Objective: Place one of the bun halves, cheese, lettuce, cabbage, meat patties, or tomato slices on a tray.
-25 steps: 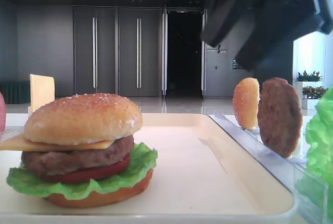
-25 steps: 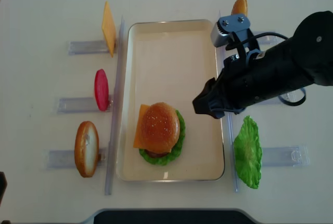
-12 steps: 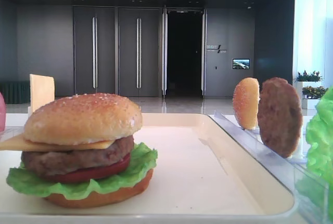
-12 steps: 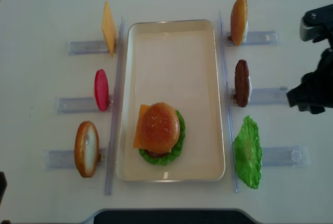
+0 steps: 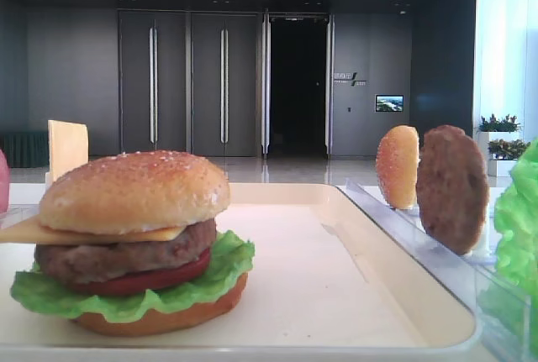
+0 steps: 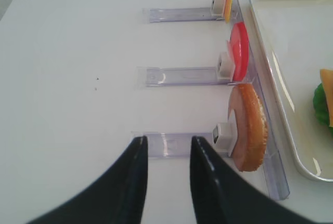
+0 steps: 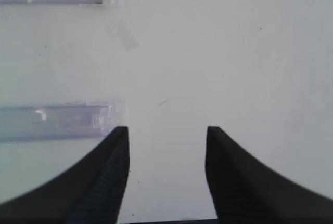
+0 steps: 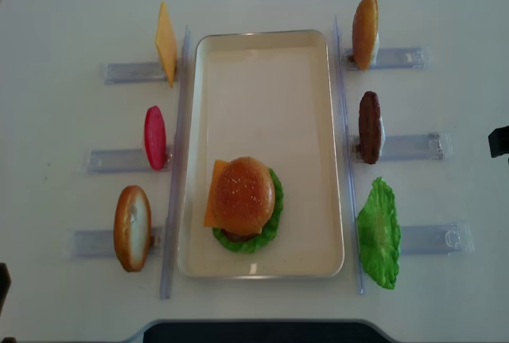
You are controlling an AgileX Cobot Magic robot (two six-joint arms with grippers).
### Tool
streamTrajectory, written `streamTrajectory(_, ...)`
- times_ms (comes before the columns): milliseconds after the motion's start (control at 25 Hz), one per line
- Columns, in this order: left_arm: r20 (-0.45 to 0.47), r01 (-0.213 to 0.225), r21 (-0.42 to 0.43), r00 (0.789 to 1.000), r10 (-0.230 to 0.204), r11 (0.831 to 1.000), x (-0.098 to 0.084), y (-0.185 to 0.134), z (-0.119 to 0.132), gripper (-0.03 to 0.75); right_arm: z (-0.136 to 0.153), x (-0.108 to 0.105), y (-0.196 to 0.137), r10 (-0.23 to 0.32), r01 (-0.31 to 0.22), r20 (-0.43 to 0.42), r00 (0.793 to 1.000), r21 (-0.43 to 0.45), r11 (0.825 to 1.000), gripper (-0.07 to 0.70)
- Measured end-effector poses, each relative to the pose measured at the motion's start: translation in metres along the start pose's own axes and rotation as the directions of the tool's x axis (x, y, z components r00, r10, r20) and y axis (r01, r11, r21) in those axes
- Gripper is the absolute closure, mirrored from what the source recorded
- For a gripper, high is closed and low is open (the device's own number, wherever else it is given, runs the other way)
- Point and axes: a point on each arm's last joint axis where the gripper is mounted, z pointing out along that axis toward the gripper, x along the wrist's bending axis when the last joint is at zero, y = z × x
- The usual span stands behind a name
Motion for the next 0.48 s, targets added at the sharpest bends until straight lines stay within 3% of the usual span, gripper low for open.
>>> streamTrajectory(280, 0.000, 0.000, 0.000, 1.000, 0.000, 1.000, 0.000, 0.000, 0.000, 0.496, -0.003, 0.000, -0.003, 0.020, -0.020, -0.001, 1.000, 0.004, 1.000, 0.277)
streamTrajectory(480, 0.000, 0.000, 0.000, 1.000, 0.000, 1.000, 0.000, 0.000, 0.000, 0.496, -0.031, 0.000, -0.022, 0.024, -0.023, 0.000, 1.000, -0.133, 0.991, 0.283)
